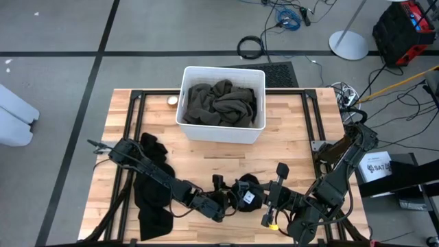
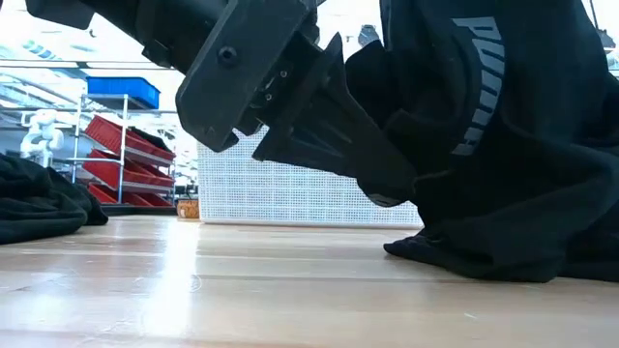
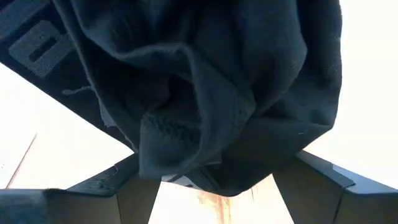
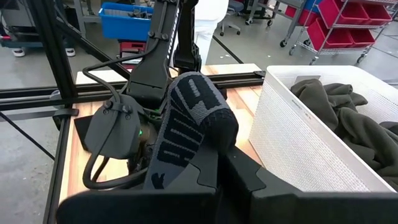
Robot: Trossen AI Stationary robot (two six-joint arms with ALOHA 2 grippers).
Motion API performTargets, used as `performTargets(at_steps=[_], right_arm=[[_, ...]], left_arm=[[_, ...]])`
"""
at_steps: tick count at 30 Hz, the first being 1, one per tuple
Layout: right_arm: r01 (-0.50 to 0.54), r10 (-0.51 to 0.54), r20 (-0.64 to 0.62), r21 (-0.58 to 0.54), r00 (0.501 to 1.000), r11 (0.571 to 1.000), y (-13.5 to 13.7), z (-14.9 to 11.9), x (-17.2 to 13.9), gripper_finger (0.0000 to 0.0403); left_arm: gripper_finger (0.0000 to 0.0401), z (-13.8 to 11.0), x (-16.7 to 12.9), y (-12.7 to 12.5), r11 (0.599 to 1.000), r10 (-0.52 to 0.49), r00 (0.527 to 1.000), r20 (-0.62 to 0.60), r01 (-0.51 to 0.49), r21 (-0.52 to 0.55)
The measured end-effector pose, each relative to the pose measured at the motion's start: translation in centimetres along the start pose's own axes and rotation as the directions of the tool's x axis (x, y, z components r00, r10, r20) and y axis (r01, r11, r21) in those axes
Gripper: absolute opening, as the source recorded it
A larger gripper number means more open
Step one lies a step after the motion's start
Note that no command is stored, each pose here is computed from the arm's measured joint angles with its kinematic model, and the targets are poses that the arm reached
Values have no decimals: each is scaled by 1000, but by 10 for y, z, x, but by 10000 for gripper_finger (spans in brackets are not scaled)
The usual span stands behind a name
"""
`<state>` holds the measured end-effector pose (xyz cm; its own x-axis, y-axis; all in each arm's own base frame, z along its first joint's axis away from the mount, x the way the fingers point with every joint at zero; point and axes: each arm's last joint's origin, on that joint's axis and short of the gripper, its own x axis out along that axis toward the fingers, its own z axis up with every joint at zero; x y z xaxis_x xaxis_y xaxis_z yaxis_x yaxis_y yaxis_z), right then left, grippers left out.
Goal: Fold laundry
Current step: Fold the black underwear
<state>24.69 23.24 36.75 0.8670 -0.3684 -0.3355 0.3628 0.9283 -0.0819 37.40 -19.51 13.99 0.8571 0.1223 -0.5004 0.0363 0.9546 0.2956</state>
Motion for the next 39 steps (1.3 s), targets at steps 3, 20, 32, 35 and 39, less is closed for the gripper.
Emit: performTargets(at_steps=[3, 20, 32, 35, 39], right_arm=[[0, 0, 0, -1, 1000, 1000, 0, 0, 0, 0], [0, 0, 0, -2, 1000, 1000, 0, 0, 0, 0], [47, -46, 10, -36, 999, 998, -5, 3, 9, 0], [95, -94, 15, -70, 995, 993, -12, 8, 21, 0], [135, -135, 5, -121, 991, 983, -23, 15, 41, 0]], left_arm=[[288, 0, 0, 1, 1000, 13, 1000, 0, -13, -1], [12, 3, -6, 5, 998, 49, 999, -22, -48, 43], [3, 51, -116, 68, 999, 24, 991, -133, -18, 49], [3, 71, -159, 93, 1000, 9, 1000, -22, -9, 10], [3, 90, -210, 125, 997, 15, 989, 148, -3, -81]])
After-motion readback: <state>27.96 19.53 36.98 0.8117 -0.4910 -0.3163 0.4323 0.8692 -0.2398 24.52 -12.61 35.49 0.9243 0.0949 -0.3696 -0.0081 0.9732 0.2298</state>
